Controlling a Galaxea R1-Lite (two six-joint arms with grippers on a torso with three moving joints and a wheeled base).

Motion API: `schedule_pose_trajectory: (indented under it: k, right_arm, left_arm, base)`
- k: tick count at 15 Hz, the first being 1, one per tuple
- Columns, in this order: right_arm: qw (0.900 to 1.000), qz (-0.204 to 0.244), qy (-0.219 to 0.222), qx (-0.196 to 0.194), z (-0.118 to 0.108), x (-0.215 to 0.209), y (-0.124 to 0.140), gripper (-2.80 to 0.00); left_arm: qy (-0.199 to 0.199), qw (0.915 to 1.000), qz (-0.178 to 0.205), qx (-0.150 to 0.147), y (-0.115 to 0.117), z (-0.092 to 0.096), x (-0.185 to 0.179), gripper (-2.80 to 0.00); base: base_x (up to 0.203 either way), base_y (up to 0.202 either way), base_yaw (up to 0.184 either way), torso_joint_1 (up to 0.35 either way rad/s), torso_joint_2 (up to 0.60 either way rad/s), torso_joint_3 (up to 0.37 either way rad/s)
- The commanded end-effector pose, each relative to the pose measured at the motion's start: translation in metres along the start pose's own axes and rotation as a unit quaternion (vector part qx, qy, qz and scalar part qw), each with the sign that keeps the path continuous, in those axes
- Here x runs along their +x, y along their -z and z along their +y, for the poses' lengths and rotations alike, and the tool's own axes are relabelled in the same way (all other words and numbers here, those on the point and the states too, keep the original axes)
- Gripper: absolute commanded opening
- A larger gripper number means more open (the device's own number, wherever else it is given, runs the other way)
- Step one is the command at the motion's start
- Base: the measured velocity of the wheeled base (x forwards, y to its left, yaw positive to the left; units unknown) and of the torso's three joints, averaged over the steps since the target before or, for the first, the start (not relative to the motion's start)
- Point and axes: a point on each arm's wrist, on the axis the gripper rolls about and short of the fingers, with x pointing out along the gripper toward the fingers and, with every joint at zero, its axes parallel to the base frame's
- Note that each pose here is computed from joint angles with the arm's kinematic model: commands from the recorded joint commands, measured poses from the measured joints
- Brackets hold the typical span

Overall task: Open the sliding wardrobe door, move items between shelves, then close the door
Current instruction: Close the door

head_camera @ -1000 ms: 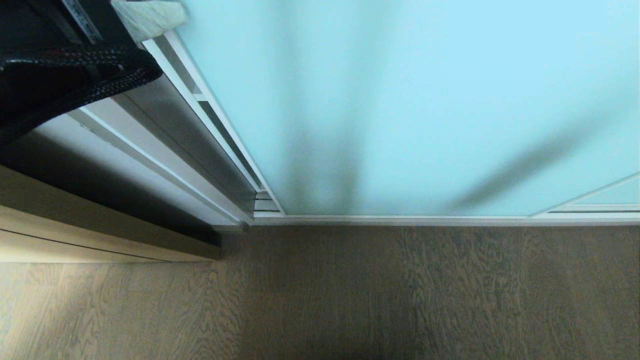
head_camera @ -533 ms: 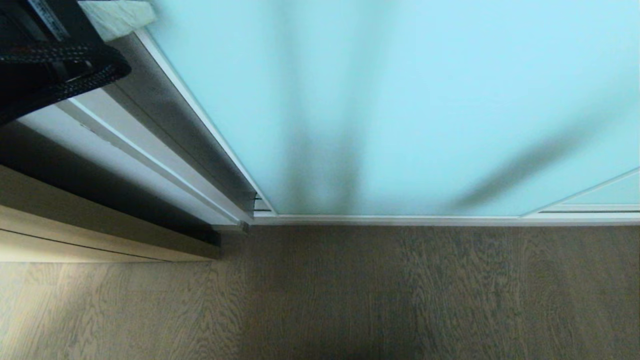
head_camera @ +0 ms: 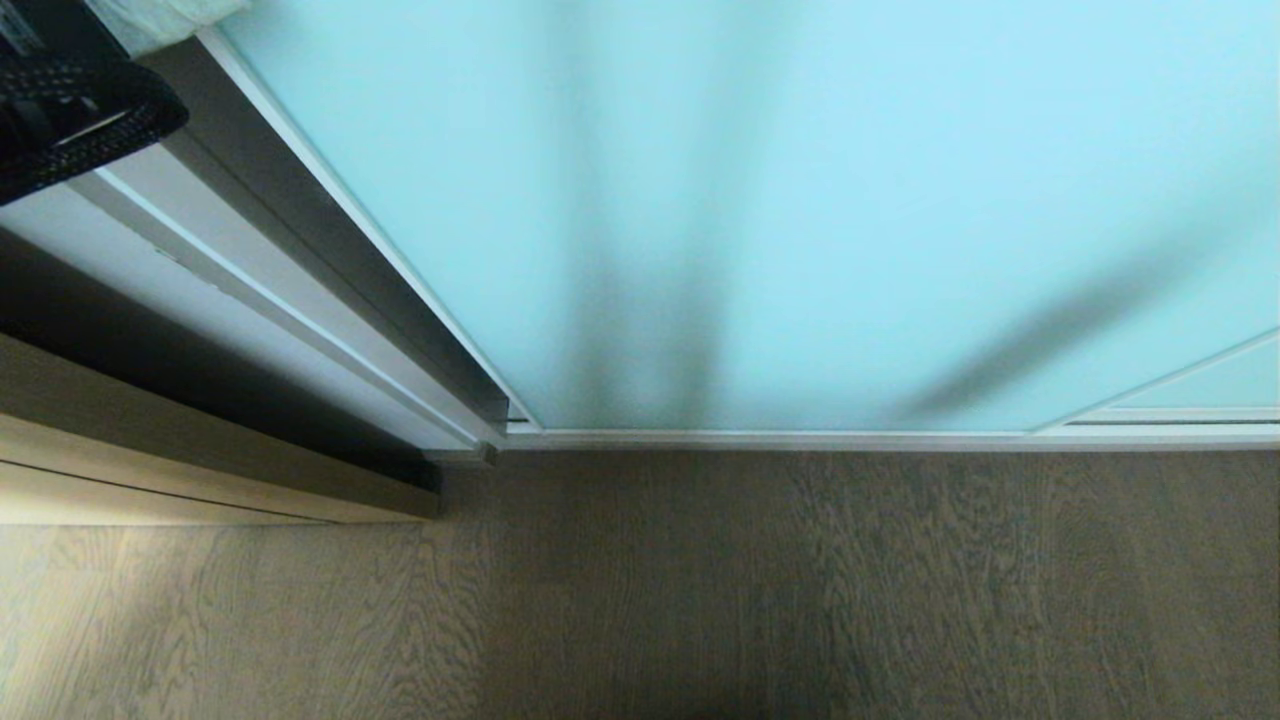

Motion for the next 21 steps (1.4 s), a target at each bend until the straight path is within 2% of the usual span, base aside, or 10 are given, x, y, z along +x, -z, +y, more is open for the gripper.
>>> schedule_pose_trajectory:
  k: [1,9,21]
  right_arm:
    - [1.000,0.001,-0.001,0.000,0.000,0.000,0.000,-2.80]
    - [1.000,0.001,0.000,-0.001,0.000,0.000,0.000,-2.80]
    - [1.000,0.001,0.000,0.000,0.000,0.000,0.000,-2.80]
  left_arm:
    - [-0.011,0.9999,-0.002,0.003,-0.001,0.004,-0.002,-2.80]
    - [-0.038,0.9990,-0.021,0.014,-0.010,0.013,-0.011,-2.80]
    - [-0.031,0.9991,-0.026,0.014,-0.014,0.013,-0.023,-2.80]
  base:
    - [0.000,0.000,0.000,0.000,0.00,0.000]
    - [0.000,0.000,0.000,0.000,0.00,0.000]
    - [0.000,0.000,0.000,0.000,0.00,0.000]
